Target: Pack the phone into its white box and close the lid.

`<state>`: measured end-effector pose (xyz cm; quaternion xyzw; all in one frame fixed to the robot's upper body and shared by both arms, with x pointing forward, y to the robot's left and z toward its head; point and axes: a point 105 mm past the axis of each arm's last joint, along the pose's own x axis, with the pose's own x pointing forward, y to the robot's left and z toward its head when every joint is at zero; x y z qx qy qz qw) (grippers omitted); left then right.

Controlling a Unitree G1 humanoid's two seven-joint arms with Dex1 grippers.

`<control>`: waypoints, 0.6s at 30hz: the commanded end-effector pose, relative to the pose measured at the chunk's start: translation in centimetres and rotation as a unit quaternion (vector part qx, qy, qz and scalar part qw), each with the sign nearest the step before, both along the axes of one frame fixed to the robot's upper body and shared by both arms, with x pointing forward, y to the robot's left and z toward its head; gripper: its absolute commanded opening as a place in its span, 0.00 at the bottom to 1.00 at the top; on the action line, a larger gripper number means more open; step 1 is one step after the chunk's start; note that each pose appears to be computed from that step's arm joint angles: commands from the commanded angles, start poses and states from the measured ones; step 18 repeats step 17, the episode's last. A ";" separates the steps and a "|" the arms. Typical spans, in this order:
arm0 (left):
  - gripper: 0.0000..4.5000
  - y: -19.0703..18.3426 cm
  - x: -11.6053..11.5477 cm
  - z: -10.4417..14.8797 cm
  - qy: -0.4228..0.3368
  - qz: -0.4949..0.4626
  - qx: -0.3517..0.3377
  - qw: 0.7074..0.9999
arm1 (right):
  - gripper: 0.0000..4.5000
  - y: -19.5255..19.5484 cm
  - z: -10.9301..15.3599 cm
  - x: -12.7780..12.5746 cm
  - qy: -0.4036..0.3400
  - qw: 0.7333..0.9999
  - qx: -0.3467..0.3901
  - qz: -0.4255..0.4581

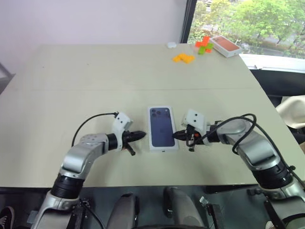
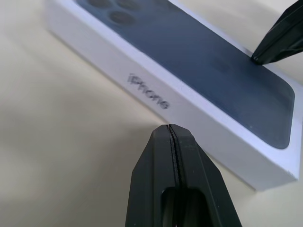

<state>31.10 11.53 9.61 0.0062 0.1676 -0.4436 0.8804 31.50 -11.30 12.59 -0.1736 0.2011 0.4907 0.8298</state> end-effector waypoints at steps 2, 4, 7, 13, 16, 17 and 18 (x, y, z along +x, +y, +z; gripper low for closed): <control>0.27 4.9 1.5 3.1 -0.054 0.063 -0.006 0.997 | 0.28 -2.4 5.9 2.5 -0.046 0.989 0.117 -0.077; 0.50 6.3 1.3 4.3 -0.070 0.063 -0.012 0.995 | 0.51 -3.3 6.1 2.5 -0.070 0.989 0.101 -0.077; 0.81 8.6 1.0 5.1 -0.086 0.072 -0.005 0.994 | 0.83 -4.6 6.5 2.3 -0.086 0.989 0.093 -0.076; 1.00 12.4 0.3 5.3 -0.095 0.089 0.016 0.991 | 1.00 -7.4 5.7 1.5 -0.087 0.991 0.069 -0.071; 1.00 13.3 0.2 5.2 -0.105 0.092 0.027 0.990 | 1.00 -8.6 5.5 1.4 -0.089 0.991 0.067 -0.070; 1.00 13.4 0.1 5.2 -0.109 0.092 0.030 0.989 | 1.00 -8.8 5.5 1.4 -0.090 0.991 0.066 -0.070; 1.00 13.4 0.1 5.2 -0.109 0.092 0.030 0.989 | 1.00 -8.8 5.5 1.4 -0.090 0.991 0.066 -0.070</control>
